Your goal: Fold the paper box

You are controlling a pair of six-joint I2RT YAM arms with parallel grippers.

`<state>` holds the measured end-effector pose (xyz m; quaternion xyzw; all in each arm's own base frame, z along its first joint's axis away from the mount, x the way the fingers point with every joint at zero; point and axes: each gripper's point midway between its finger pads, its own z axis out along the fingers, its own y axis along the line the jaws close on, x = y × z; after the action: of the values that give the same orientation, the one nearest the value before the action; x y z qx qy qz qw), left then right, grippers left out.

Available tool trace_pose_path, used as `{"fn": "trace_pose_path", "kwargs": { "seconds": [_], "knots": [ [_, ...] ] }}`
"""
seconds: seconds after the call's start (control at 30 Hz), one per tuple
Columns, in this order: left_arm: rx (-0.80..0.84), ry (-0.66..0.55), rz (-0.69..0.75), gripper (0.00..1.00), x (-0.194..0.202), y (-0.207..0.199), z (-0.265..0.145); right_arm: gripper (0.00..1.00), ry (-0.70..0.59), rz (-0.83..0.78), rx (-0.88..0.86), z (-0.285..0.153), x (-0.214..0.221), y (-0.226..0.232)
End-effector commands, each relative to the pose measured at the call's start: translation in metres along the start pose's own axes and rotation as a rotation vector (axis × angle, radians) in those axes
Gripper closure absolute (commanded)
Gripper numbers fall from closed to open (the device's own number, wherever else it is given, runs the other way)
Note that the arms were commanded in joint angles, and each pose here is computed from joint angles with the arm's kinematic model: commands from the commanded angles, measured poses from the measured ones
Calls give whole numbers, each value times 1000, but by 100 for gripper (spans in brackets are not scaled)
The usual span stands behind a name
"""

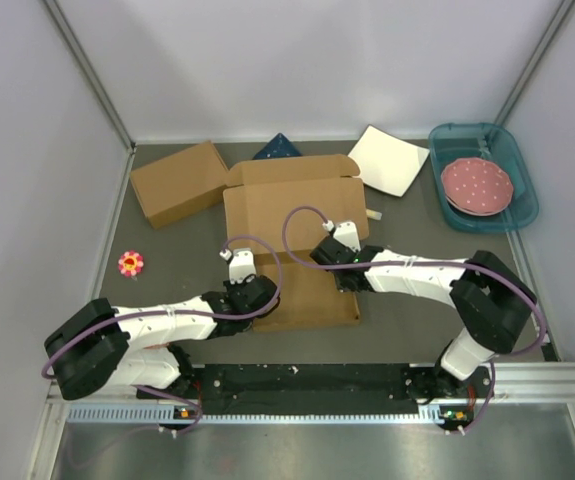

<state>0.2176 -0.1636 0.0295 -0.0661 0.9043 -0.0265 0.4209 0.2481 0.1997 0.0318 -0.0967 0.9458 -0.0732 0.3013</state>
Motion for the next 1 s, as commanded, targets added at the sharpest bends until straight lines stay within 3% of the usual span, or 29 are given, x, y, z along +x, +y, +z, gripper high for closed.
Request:
{"fn": "trace_pose_path", "kwargs": {
  "seconds": [0.0,0.27,0.43,0.47,0.5,0.6,0.7,0.97],
  "knots": [
    [-27,-67,-42,100,-15,-1,0,100,350,-76,70,21,110,-20],
    [-25,-60,-38,100,-11,-1,1,100,425,50,-4,23,143,-4],
    [-24,-68,-40,100,-12,1,-1,100,335,64,2,17,118,-8],
    [-27,-71,-40,100,-13,2,-1,96,288,76,-23,10,99,-3],
    [-28,-77,-39,100,-14,2,-2,84,271,78,-23,7,91,-3],
    [-36,-82,-34,100,-15,3,-2,65,200,85,-30,-6,60,-1],
    [-39,-80,-40,100,-14,4,-1,54,165,95,-59,-17,39,5],
    [-44,-81,-25,100,-14,2,-1,43,106,129,-130,-43,11,10]
  ]
}}
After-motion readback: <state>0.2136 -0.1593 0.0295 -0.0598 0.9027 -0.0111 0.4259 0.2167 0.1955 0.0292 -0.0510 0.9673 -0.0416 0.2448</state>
